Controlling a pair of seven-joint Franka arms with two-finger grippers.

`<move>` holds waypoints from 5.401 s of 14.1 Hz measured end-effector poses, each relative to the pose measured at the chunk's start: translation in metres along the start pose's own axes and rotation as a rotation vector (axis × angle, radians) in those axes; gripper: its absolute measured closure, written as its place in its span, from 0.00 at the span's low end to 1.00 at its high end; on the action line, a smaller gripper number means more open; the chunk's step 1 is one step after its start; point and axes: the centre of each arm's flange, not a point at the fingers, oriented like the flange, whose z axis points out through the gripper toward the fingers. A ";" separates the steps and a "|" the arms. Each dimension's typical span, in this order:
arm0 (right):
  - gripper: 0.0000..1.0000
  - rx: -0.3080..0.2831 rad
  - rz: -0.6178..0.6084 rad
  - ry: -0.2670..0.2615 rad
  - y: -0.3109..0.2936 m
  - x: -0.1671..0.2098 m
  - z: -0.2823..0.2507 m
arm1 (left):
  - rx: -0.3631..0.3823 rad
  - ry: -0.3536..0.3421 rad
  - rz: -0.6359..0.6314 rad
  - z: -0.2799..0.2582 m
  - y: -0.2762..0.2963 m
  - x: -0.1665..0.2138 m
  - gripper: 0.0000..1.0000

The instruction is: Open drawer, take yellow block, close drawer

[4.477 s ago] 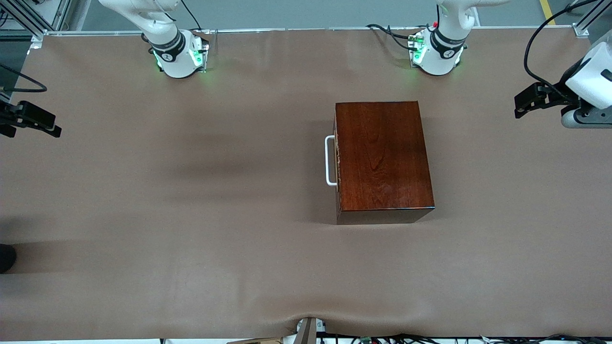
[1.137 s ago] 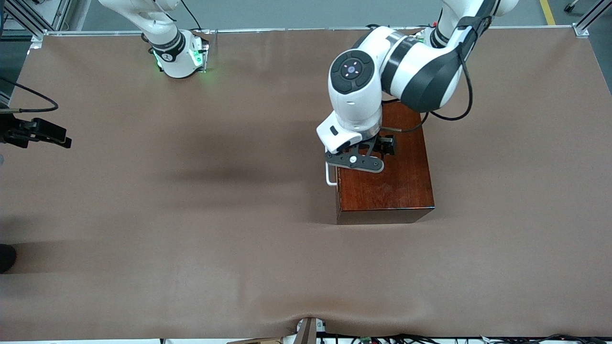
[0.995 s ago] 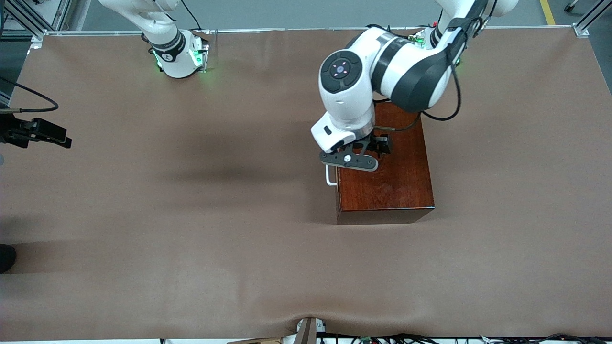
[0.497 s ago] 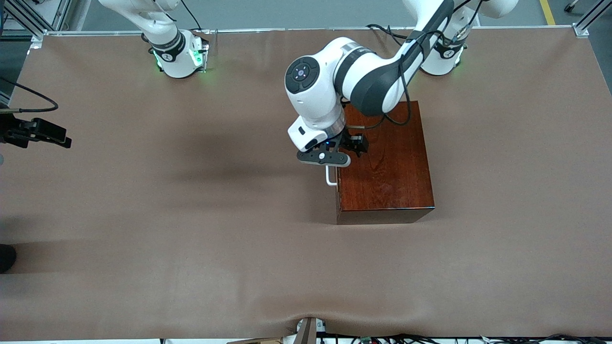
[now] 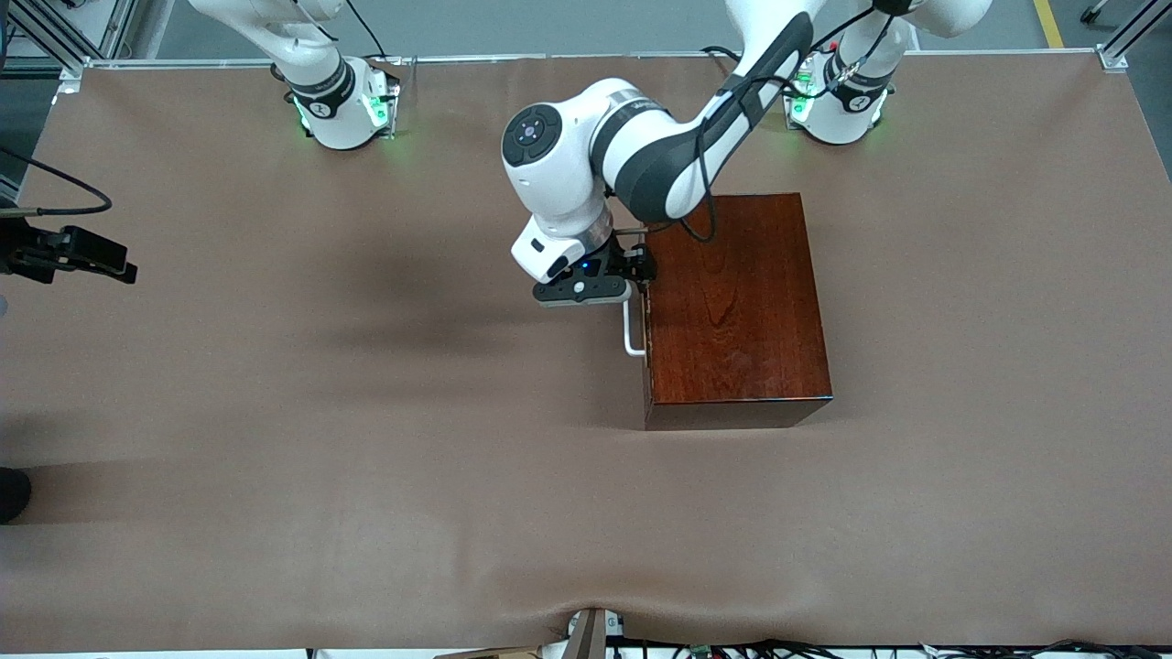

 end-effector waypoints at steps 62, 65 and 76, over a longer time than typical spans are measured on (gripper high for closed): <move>0.00 0.000 0.014 -0.017 0.007 0.000 0.004 | -0.136 0.127 -0.077 0.054 0.072 -0.019 0.00; 0.00 0.000 0.014 -0.018 0.007 0.000 0.004 | -0.183 0.149 -0.081 0.050 0.081 -0.022 0.00; 0.00 0.000 0.024 -0.025 0.012 0.000 0.008 | -0.379 0.192 -0.088 0.020 0.120 -0.032 0.00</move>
